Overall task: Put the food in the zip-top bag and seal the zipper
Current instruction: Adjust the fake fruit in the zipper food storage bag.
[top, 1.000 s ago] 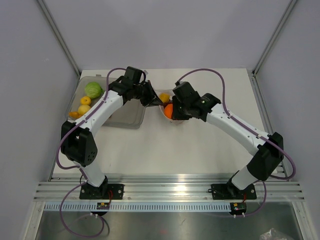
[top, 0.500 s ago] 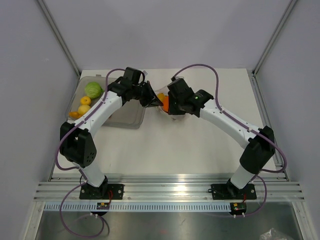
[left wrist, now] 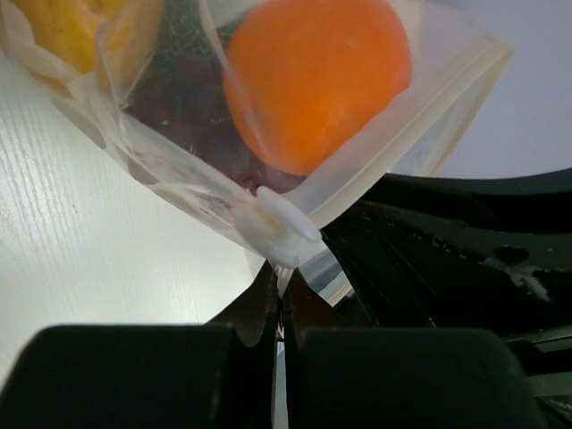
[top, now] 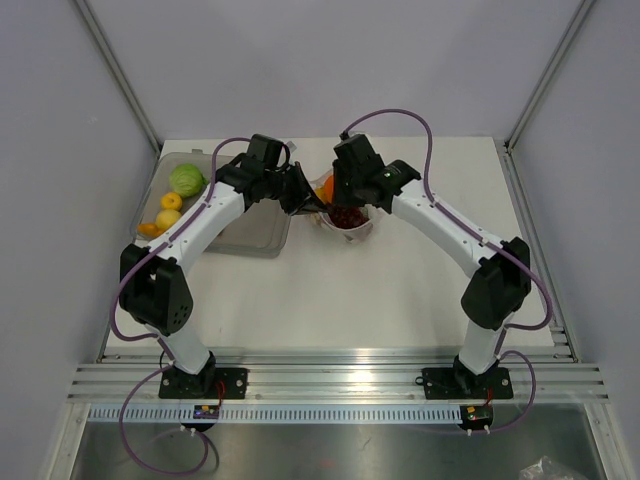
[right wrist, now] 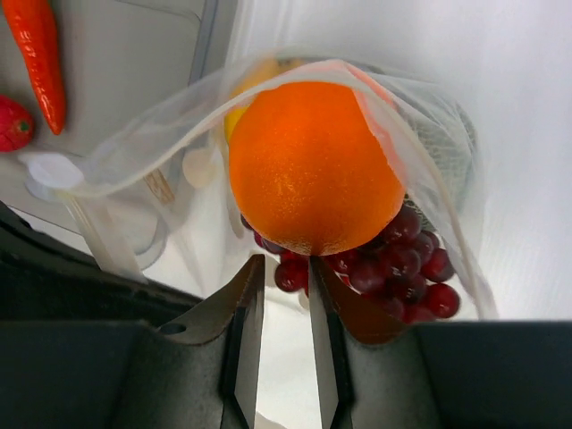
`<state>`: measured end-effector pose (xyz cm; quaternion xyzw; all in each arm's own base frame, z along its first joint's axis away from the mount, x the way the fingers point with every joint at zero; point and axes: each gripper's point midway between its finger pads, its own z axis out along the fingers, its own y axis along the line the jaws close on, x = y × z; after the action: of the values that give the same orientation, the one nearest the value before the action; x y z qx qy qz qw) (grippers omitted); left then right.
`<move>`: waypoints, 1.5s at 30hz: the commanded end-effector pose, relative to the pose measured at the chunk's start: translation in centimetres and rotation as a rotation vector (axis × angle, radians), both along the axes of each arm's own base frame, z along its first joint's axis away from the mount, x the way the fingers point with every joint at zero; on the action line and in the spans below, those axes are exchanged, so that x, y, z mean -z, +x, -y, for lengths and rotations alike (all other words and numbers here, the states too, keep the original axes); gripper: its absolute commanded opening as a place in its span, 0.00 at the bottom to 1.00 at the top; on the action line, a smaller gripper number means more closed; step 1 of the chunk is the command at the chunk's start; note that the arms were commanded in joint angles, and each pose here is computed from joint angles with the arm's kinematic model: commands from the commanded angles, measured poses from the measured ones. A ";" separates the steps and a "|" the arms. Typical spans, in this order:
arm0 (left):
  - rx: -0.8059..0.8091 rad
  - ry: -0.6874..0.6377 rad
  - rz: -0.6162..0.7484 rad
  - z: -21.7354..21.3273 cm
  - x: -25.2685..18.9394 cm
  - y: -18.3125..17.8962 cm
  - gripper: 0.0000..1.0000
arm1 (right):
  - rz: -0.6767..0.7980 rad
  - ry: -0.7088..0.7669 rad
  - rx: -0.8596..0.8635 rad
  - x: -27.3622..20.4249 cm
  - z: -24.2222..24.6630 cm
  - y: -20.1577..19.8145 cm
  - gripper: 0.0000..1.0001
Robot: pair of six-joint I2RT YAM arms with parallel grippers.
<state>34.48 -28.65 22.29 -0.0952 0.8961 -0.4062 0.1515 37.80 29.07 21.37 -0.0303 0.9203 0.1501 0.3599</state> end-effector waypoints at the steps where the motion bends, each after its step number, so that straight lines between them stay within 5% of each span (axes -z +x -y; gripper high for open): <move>1: 0.049 -0.074 0.086 0.7 -3.0 -0.2 0.00 | 0.036 0.046 -0.037 -1.7 -1.4 1.9 0.33; 19: 0.090 -0.075 0.096 1.0 -3.0 -0.2 0.00 | -0.137 -0.027 -0.063 3.2 -0.9 3.3 0.34; 29: 0.117 -0.069 0.095 1.1 -3.0 0.4 0.00 | 0.067 0.118 -0.149 -8.4 0.6 -0.6 0.44; 34: 0.133 -0.060 0.117 1.0 -3.5 0.9 0.00 | 0.159 -0.002 -0.082 -9.9 4.0 -0.1 0.56; 39: 0.186 -0.039 0.130 1.0 -3.6 0.8 0.00 | 0.117 -0.196 -0.019 -7.2 7.2 1.7 0.63; 45: 0.193 -0.027 0.136 0.9 -3.4 0.8 0.00 | 0.050 -0.249 -0.031 -3.7 8.2 4.2 0.66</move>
<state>35.12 -29.17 23.16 -0.0141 0.8989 -0.4109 0.1513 40.99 22.36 25.94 -0.0799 0.9177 0.0747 0.3819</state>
